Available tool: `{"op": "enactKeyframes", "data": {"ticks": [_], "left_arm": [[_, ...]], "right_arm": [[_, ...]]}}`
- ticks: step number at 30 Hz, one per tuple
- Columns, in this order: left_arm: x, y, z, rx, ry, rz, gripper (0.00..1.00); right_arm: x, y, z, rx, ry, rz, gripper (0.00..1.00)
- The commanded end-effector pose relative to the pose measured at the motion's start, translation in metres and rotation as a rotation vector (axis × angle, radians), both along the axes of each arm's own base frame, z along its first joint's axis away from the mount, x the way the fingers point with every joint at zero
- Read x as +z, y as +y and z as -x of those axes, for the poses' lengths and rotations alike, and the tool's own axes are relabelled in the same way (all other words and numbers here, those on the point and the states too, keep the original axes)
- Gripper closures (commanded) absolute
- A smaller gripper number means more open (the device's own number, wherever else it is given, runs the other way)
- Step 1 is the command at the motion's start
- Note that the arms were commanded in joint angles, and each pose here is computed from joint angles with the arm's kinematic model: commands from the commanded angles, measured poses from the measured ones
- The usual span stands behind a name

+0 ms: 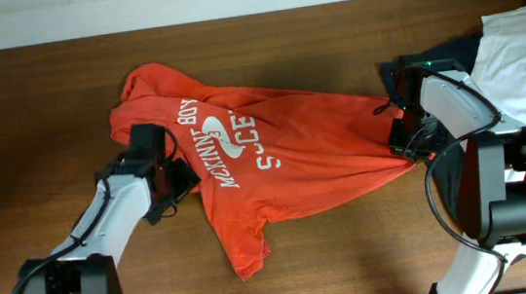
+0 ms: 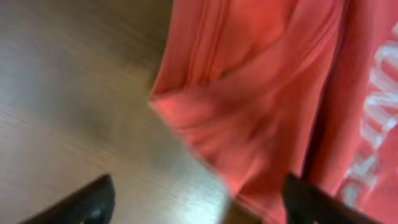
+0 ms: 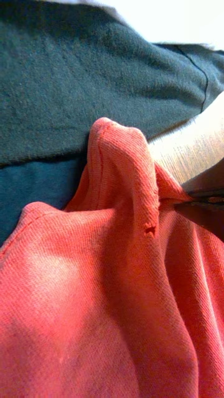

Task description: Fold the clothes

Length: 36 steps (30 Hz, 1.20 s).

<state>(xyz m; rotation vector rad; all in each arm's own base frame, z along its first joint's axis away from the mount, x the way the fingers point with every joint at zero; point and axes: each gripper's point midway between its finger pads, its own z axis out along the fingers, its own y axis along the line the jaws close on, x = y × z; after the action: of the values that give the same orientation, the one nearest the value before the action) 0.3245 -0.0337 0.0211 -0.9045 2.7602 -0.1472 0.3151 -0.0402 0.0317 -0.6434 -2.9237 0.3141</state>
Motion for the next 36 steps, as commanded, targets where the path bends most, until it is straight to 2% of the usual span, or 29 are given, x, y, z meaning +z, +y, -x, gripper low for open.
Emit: {"op": "enactKeyframes", "data": {"ticks": [1, 4, 6, 7, 8, 9, 11, 12, 13, 15, 18, 19, 20, 21, 22, 24, 25, 26, 28, 30, 31, 33, 36], "left_arm": [[-0.008, 0.001, -0.007, 0.037, -0.075, 0.024, 0.24], [-0.024, 0.002, -0.001, 0.038, -0.064, 0.023, 0.29], [-0.032, 0.002, 0.001, 0.038, -0.046, 0.02, 0.46], [-0.036, 0.002, 0.0, 0.038, -0.043, 0.018, 0.58], [-0.036, 0.005, -0.001, 0.043, -0.046, 0.004, 0.84], [-0.035, 0.011, -0.003, 0.053, -0.059, -0.03, 1.0], [-0.023, 0.036, -0.016, 0.011, -0.097, -0.158, 1.0], [-0.002, 0.066, -0.029, -0.015, -0.109, -0.262, 1.0], [0.013, 0.085, -0.036, 0.006, -0.112, -0.3, 1.0], [0.053, 0.133, -0.057, 0.109, -0.159, -0.324, 1.0], [0.088, 0.174, -0.073, 0.196, -0.237, -0.348, 1.0], [0.089, 0.178, -0.074, 0.193, -0.245, -0.323, 0.88], [0.083, 0.168, -0.075, 0.135, -0.238, -0.273, 0.53], [0.079, 0.16, -0.074, 0.099, -0.227, -0.238, 0.41], [0.074, 0.152, -0.07, 0.082, -0.204, -0.207, 0.38], [0.066, 0.133, -0.06, 0.043, -0.152, -0.14, 0.37], [0.061, 0.119, -0.051, 0.016, -0.112, -0.089, 0.41], [0.054, 0.09, -0.034, -0.034, -0.038, 0.023, 0.46], [0.041, 0.054, -0.002, -0.099, 0.089, 0.115, 0.46], [0.021, 0.029, 0.026, -0.165, 0.186, 0.13, 0.47], [0.004, 0.011, 0.041, -0.225, 0.217, 0.128, 0.51], [-0.013, -0.007, 0.05, -0.297, 0.21, 0.119, 0.58], [-0.035, -0.034, 0.059, -0.4, 0.176, 0.104, 0.6]], "right_arm": [[0.011, -0.004, -0.006, 0.004, -0.038, 0.031, 0.96], [0.011, -0.004, -0.006, 0.004, -0.038, 0.031, 0.95], [0.011, -0.004, -0.007, 0.003, -0.038, 0.031, 0.95], [0.011, -0.004, -0.007, 0.003, -0.038, 0.031, 0.95], [0.011, -0.004, -0.006, 0.004, -0.038, 0.031, 0.95], [0.011, -0.004, -0.006, 0.003, -0.037, 0.031, 0.95], [0.011, -0.004, -0.006, 0.004, -0.037, 0.031, 0.95], [0.011, -0.004, -0.006, 0.004, -0.037, 0.031, 0.95], [0.011, -0.004, -0.006, 0.004, -0.038, 0.031, 0.95], [0.011, -0.004, -0.006, 0.004, -0.038, 0.032, 0.95], [0.011, -0.004, -0.006, 0.003, -0.038, 0.031, 0.95], [0.011, -0.004, -0.007, 0.004, -0.038, 0.032, 0.95], [0.011, -0.004, -0.006, 0.004, -0.038, 0.031, 0.95], [0.011, -0.004, -0.007, 0.004, -0.038, 0.032, 0.95], [0.011, -0.004, -0.007, 0.004, -0.038, 0.032, 0.95], [0.011, -0.004, -0.006, 0.004, -0.038, 0.031, 0.95], [0.011, -0.004, -0.007, 0.004, -0.038, 0.032, 0.95], [0.011, -0.004, -0.007, 0.004, -0.038, 0.032, 0.95], [0.011, -0.004, -0.007, 0.004, -0.038, 0.032, 0.95], [0.011, -0.004, -0.007, 0.004, -0.038, 0.032, 0.95], [0.011, -0.004, -0.007, 0.004, -0.038, 0.032, 0.95], [0.011, -0.004, -0.007, 0.004, -0.038, 0.031, 0.95], [0.011, -0.004, -0.006, 0.004, -0.037, 0.031, 0.95]]}}
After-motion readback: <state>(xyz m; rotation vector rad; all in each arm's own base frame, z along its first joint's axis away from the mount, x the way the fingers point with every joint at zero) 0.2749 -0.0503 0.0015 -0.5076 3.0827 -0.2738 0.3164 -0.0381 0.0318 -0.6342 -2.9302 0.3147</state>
